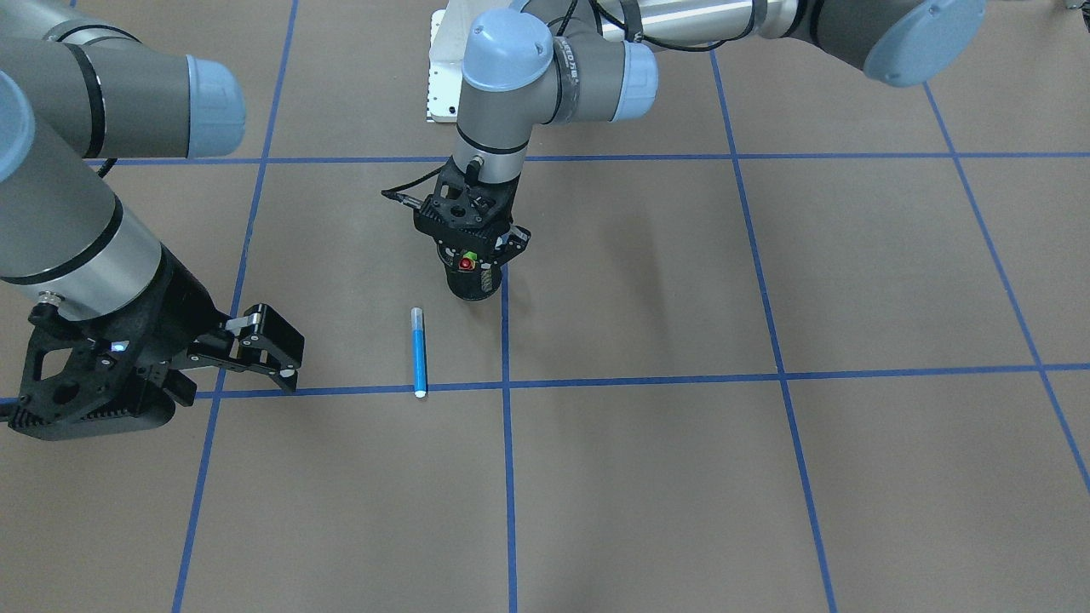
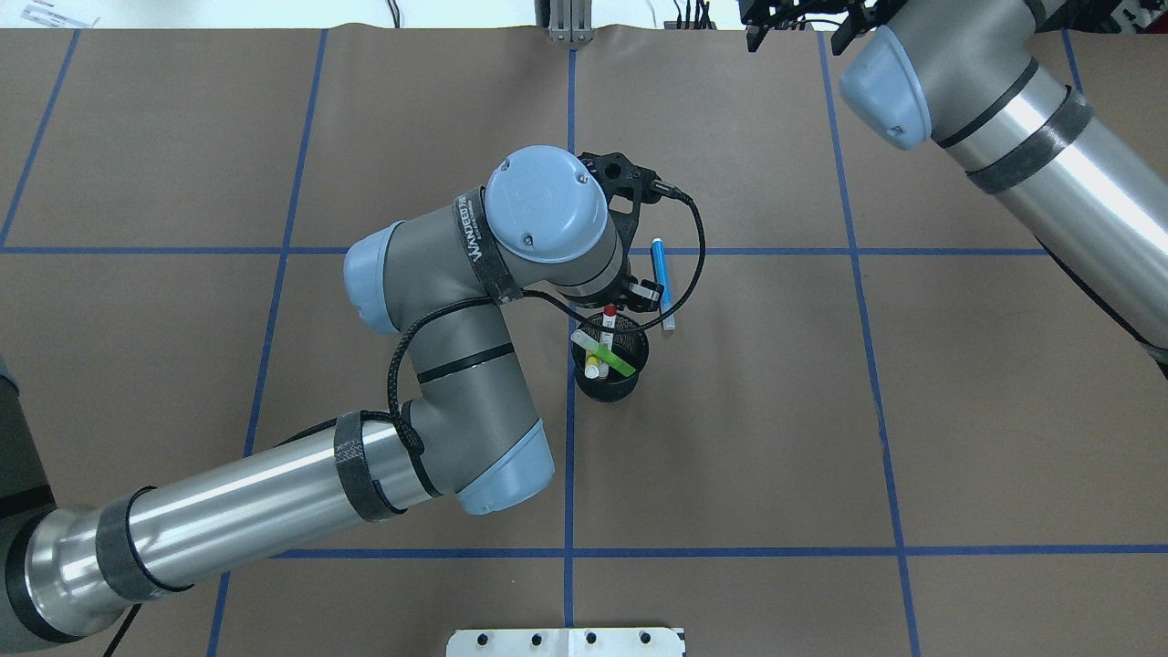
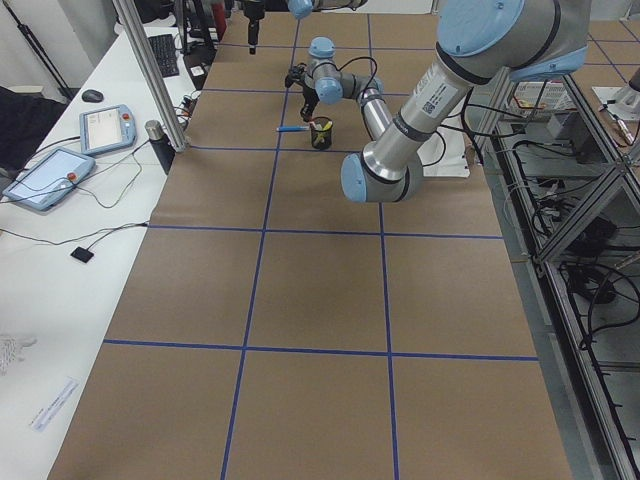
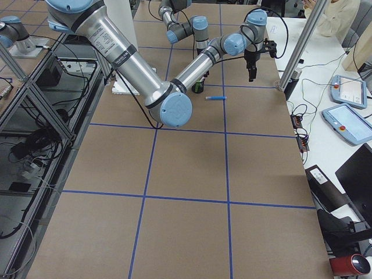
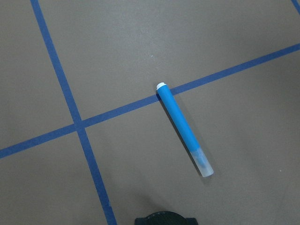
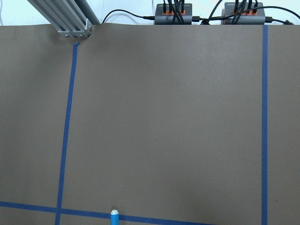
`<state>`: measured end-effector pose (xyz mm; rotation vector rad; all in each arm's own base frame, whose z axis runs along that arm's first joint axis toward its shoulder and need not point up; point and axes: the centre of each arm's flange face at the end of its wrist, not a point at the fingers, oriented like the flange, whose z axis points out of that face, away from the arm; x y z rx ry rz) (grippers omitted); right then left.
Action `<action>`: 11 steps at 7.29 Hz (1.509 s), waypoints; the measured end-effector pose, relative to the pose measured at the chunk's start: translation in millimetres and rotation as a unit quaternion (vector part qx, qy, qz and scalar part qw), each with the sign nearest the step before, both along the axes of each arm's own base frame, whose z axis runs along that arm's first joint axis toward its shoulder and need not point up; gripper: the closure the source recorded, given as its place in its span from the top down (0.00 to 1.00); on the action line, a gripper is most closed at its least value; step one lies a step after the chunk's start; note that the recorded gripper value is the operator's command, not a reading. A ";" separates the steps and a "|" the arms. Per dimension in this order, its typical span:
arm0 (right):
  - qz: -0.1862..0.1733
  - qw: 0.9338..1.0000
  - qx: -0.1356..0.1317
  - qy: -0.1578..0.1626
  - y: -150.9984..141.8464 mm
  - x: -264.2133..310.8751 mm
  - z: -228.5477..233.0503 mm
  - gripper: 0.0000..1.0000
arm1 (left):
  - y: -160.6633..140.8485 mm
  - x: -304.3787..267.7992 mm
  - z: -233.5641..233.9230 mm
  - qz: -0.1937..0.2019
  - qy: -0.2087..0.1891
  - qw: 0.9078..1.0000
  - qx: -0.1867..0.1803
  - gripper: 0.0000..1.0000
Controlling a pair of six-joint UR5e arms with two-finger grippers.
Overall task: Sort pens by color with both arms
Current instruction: 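Reach the left gripper into the cup and grasp the red-capped marker, then lift the red-capped marker out and lay it beside the blue marker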
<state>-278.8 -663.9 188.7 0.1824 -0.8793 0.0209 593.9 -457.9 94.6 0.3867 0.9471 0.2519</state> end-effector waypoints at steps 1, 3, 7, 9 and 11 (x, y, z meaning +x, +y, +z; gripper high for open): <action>0.000 1.000 0.000 0.000 -0.3 0.4 0.0 0.99 | 0.1 -0.5 -1.4 0.000 0.001 1.000 0.000 0.14; 0.001 1.000 0.002 -0.001 -1.1 2.1 -0.3 0.99 | 3.0 -5.3 -9.7 0.003 0.008 1.000 0.004 0.13; 0.003 1.000 0.006 -0.004 -1.5 4.1 -2.9 0.99 | 12.2 -56.9 -64.4 0.006 0.037 0.999 0.017 0.12; 0.003 1.000 0.006 -0.004 -1.2 3.6 -2.5 0.99 | -14.0 -83.6 -83.9 -0.017 0.047 0.999 0.022 0.12; 0.003 1.000 0.006 -0.005 -1.0 3.2 -2.4 0.99 | -66.2 -91.7 -97.4 -0.042 0.039 0.998 0.013 0.11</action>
